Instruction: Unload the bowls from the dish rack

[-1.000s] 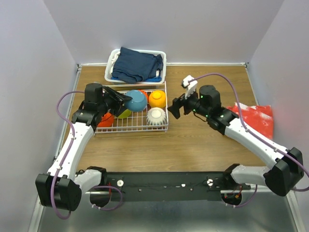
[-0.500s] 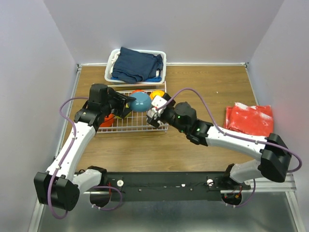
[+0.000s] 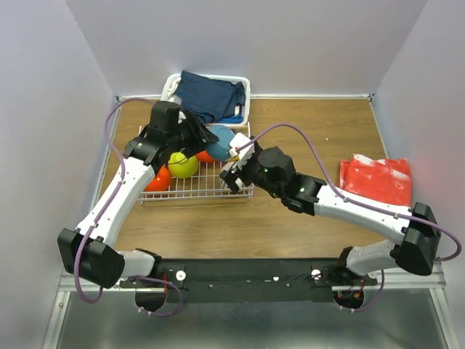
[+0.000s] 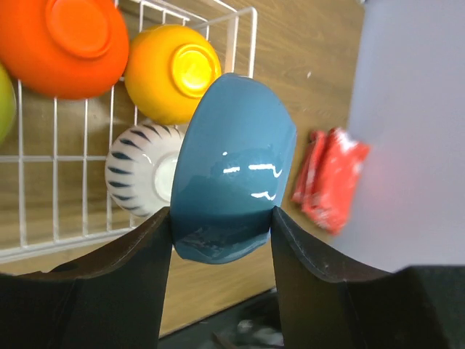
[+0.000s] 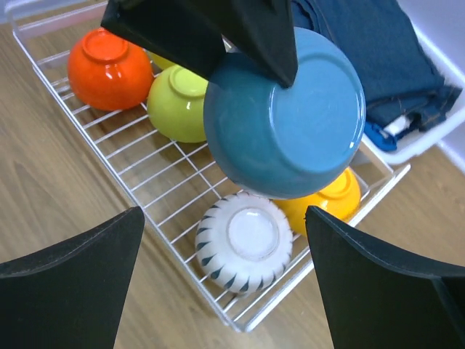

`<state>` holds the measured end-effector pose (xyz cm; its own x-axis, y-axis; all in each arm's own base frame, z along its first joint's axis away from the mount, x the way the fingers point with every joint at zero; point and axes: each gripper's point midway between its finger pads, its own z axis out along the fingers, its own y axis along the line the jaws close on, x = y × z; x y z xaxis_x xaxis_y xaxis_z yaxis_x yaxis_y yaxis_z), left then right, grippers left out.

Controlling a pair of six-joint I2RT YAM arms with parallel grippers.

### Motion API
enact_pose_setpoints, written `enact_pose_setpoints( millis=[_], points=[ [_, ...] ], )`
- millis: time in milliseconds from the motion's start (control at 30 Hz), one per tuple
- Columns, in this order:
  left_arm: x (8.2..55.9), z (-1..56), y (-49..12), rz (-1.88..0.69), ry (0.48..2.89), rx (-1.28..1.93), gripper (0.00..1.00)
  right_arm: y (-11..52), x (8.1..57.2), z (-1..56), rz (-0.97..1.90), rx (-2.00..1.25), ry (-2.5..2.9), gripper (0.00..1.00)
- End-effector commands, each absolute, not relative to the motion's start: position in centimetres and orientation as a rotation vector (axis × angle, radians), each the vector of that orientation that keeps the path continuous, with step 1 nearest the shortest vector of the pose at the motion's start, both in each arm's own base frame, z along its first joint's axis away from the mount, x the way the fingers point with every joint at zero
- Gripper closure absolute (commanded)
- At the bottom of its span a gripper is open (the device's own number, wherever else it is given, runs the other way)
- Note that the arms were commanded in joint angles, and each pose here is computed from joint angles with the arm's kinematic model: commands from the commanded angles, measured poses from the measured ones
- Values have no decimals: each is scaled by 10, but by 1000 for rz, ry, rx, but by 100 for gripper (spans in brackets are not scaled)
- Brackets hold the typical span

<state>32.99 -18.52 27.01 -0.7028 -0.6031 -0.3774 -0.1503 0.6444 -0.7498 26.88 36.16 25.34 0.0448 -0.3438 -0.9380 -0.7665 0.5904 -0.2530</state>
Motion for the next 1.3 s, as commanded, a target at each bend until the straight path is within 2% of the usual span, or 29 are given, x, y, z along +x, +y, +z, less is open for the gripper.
enact_pose_setpoints(
  millis=[0,200,500,833,1100,1267],
  points=[
    [329,287,-195,-679,2200,-55,100,320,264,262,377,-743,1772,0],
    [334,302,-202,-440,2053,231,100,253,272,249,272,-493,1974,0],
    [315,311,-239,-171,1759,634,100,175,292,259,415,-126,2172,0],
    [274,323,-306,-11,1433,955,100,144,305,248,495,36,2385,0],
    [255,286,-342,235,1253,1166,100,129,317,265,544,29,2424,0],
    [251,278,-359,296,1183,1218,100,134,316,271,573,12,2475,0]
  ],
)
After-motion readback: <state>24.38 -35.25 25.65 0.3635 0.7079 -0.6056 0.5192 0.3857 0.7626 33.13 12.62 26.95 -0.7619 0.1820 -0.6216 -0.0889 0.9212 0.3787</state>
